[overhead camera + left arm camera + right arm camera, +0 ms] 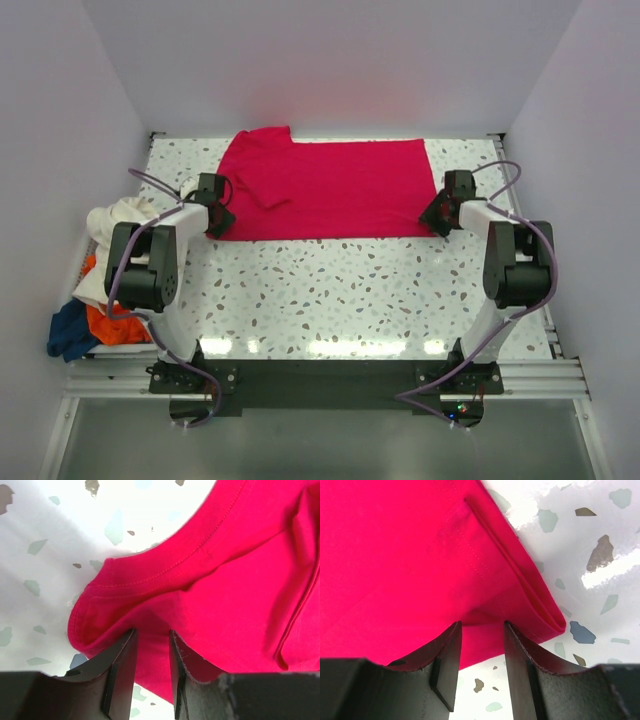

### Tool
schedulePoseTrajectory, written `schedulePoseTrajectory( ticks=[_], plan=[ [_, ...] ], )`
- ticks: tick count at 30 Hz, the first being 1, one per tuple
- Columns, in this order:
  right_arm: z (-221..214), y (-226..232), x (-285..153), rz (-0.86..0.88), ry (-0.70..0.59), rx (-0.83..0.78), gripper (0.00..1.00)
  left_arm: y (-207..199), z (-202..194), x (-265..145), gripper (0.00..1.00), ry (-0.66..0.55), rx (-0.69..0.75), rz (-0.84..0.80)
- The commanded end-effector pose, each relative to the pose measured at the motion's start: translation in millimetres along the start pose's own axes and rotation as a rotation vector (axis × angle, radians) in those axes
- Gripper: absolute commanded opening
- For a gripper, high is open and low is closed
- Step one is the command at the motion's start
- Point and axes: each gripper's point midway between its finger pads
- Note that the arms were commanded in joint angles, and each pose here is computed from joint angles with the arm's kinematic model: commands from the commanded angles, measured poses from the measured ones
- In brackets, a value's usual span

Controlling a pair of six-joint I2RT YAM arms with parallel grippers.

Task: Fold and stack the t-shirts
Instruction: Fold the tshirt

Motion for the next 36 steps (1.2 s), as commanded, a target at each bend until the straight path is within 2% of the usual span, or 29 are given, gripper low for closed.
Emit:
schedulePoseTrajectory(
  ticks=[1,14,25,29,36],
  plan=[
    [-10.5,-29.3,-5.6,-0.108,0.027,0.018,0.43,40.6,-1.0,0.3,0.36,-0.029,0.011,0.156],
    [-49.1,-64.0,-21.2,-0.162,0.082,0.038,0.43,96.2,-20.4,-15.0,0.35,-0.02,0.021,0.256],
    [-93.4,-97.4,-57.5,-0.199,0.085,0.047,0.42,129.8,-31.6,-42.2,0.35,-0.031,0.022,0.221],
    [-94.0,-95.1,-67.7,-0.166,0.055,0.046,0.43,118.2,-29.3,-44.6,0.35,-0.026,0.054,0.156],
    [-61.6,-68.0,-85.8,-0.061,-0.015,0.005,0.43,60.0,-12.9,-63.2,0.39,-0.039,0.1,-0.054]
  ],
)
Point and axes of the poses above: each gripper's point midway between its finger pads, its own x axis out along the fingers, its own y axis along the line the jaws close on, z = x × y, and after that the axes turned 9 degrees about -x, right-handed
